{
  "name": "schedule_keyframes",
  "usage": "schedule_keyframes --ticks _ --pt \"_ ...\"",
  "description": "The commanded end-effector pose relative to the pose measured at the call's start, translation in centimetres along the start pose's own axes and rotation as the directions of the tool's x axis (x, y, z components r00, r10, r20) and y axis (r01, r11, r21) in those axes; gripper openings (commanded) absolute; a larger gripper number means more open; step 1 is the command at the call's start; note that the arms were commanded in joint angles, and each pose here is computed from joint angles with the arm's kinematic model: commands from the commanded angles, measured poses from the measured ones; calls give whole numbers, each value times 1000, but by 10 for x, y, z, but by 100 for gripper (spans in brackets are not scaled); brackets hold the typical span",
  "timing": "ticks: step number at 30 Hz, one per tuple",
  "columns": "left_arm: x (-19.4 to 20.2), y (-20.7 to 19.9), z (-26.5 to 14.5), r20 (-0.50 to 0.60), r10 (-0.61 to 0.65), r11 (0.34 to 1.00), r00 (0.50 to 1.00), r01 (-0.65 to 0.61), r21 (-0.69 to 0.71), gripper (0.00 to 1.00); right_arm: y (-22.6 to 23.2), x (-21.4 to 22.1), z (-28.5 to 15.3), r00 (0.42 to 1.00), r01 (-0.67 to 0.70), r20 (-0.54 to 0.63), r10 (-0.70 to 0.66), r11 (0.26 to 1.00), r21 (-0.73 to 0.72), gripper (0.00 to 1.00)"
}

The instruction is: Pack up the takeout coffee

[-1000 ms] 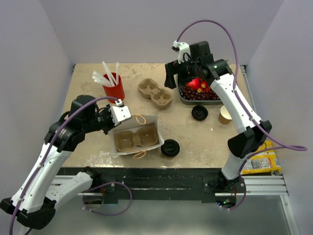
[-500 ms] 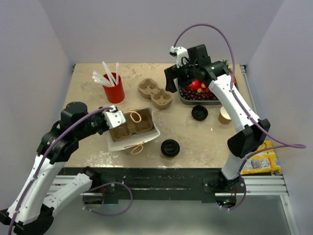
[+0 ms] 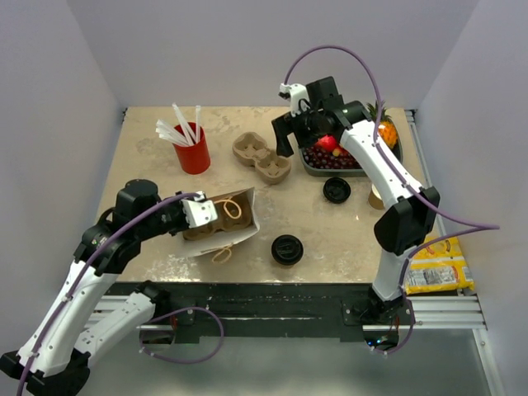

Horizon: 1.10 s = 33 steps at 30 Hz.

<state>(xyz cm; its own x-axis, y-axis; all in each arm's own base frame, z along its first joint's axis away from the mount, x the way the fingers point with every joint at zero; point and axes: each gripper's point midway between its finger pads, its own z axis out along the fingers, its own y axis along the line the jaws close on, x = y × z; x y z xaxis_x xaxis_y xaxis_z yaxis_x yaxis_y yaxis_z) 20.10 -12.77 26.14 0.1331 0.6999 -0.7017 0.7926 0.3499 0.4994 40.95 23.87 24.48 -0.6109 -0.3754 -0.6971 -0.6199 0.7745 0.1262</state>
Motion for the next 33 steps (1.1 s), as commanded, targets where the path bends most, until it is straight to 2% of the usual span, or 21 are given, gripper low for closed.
schedule_keyframes --ticks 1,4,6,7,9,17,23,25,26,30,33 --pt "-12 7 4 48 -32 999 998 33 -21 0 1 -27 -11 995 58 82 -57 998 -1 99" --pt "-25 22 6 61 -122 991 991 125 -54 0 9 -33 -19 989 117 97 -112 992 -45 99" --pt "-24 18 11 35 -154 988 987 155 -12 0 22 -31 -23 976 196 122 -182 974 -114 99" --pt "-28 20 11 41 -183 983 982 184 -16 0 27 -39 -34 963 231 173 -208 965 -125 99" --pt "-29 21 15 33 -201 980 979 201 -6 0 41 -34 -38 948 285 203 -246 940 -188 98" --pt "-40 30 19 38 -258 966 965 259 1 0 67 -64 -85 892 368 360 -275 904 -220 93" --pt "-64 43 -10 144 -184 979 972 194 -65 0 67 -36 -83 903 357 327 -279 911 -207 94" --pt "-64 44 -19 148 -121 987 981 135 -85 0 67 -39 -94 885 369 365 -289 913 -172 94" --pt "-70 46 -29 180 -86 988 980 108 -115 0 65 -29 -87 891 365 346 -293 916 -165 94" --pt "-80 47 -49 224 35 987 974 1 -159 0 65 -14 -86 842 460 358 -404 884 -85 94" --pt "-72 42 -45 191 -19 990 981 45 -133 0 88 -30 -106 781 530 446 -437 842 -103 93"
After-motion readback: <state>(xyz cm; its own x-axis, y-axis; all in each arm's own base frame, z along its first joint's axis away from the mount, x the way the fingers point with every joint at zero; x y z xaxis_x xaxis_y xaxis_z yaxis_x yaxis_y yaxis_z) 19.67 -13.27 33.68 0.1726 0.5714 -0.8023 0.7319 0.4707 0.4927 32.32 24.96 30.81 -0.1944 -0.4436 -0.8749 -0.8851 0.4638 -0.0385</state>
